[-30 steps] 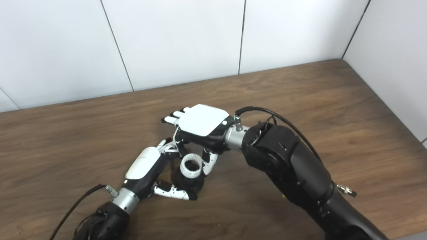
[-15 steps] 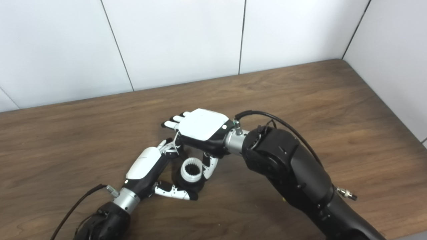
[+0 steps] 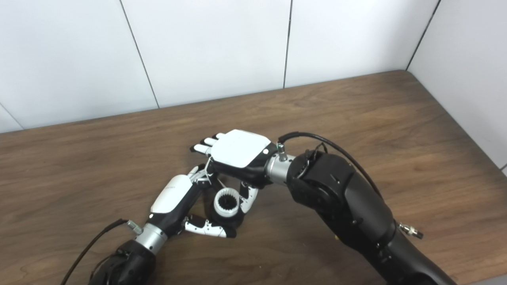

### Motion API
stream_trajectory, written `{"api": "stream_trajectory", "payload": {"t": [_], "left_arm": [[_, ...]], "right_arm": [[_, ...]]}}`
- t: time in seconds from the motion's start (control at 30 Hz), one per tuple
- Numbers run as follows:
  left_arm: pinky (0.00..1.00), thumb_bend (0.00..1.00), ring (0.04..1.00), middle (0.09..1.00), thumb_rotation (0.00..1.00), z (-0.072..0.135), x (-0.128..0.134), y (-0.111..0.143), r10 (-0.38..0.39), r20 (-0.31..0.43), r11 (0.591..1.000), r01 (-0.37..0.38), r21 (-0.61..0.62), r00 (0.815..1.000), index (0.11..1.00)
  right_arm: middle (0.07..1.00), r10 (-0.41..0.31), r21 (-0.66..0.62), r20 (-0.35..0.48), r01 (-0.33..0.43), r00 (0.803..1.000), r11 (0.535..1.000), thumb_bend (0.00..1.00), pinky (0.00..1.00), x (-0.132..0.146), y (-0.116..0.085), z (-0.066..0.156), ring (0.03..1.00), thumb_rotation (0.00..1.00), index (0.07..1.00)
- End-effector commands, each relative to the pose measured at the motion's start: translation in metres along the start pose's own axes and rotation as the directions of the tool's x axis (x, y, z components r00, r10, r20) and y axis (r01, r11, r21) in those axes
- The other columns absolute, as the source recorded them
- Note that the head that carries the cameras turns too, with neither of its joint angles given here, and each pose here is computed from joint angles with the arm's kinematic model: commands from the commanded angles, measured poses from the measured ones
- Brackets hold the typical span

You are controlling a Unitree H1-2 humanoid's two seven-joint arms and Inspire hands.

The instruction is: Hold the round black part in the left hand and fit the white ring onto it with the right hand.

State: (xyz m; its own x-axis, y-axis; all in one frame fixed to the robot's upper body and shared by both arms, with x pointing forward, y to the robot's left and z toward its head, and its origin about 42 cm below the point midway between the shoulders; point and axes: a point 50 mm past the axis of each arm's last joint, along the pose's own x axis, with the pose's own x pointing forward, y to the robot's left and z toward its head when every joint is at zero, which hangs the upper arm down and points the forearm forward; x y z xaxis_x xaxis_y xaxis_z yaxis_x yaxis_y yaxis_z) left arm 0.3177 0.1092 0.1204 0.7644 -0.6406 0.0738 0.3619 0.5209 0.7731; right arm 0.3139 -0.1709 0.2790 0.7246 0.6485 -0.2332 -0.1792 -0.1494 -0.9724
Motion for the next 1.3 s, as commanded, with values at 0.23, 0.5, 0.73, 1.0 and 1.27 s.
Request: {"api": "stream_trajectory", "payload": {"t": [0.23,0.5,0.73,1.0,1.27], "left_arm": [[1.00,0.51,0.906,0.913,0.05,0.012,0.007,0.005,0.034,0.043,0.999,-0.034,0.001,0.999,0.478],[1.00,0.51,0.899,0.910,0.05,0.014,0.006,0.005,0.037,0.047,0.999,-0.037,0.003,0.998,0.478],[1.00,0.51,0.903,0.912,0.05,0.013,0.005,0.005,0.034,0.042,0.999,-0.034,0.003,0.999,0.478],[1.00,0.51,0.901,0.910,0.05,0.013,0.004,0.005,0.036,0.043,0.999,-0.037,0.002,0.998,0.478],[1.00,0.51,0.901,0.912,0.05,0.012,0.003,0.005,0.037,0.039,0.999,-0.037,-0.005,0.999,0.478]], "right_arm": [[1.000,-0.046,-0.027,0.014,0.046,0.999,0.999,0.51,1.00,-0.001,-0.013,0.001,1.000,0.12,0.484],[1.000,-0.042,-0.018,0.013,0.042,0.999,0.999,0.51,1.00,0.000,-0.011,0.000,1.000,0.12,0.484],[1.000,-0.026,-0.020,0.002,0.026,1.000,0.999,0.51,1.00,0.002,-0.007,-0.002,1.000,0.12,0.484],[1.000,-0.011,-0.010,-0.015,0.011,1.000,1.000,0.51,1.00,0.003,-0.002,-0.004,1.000,0.12,0.484],[1.000,0.001,0.002,-0.030,-0.001,1.000,1.000,0.51,1.00,0.001,0.005,-0.009,1.000,0.12,0.483]]}}
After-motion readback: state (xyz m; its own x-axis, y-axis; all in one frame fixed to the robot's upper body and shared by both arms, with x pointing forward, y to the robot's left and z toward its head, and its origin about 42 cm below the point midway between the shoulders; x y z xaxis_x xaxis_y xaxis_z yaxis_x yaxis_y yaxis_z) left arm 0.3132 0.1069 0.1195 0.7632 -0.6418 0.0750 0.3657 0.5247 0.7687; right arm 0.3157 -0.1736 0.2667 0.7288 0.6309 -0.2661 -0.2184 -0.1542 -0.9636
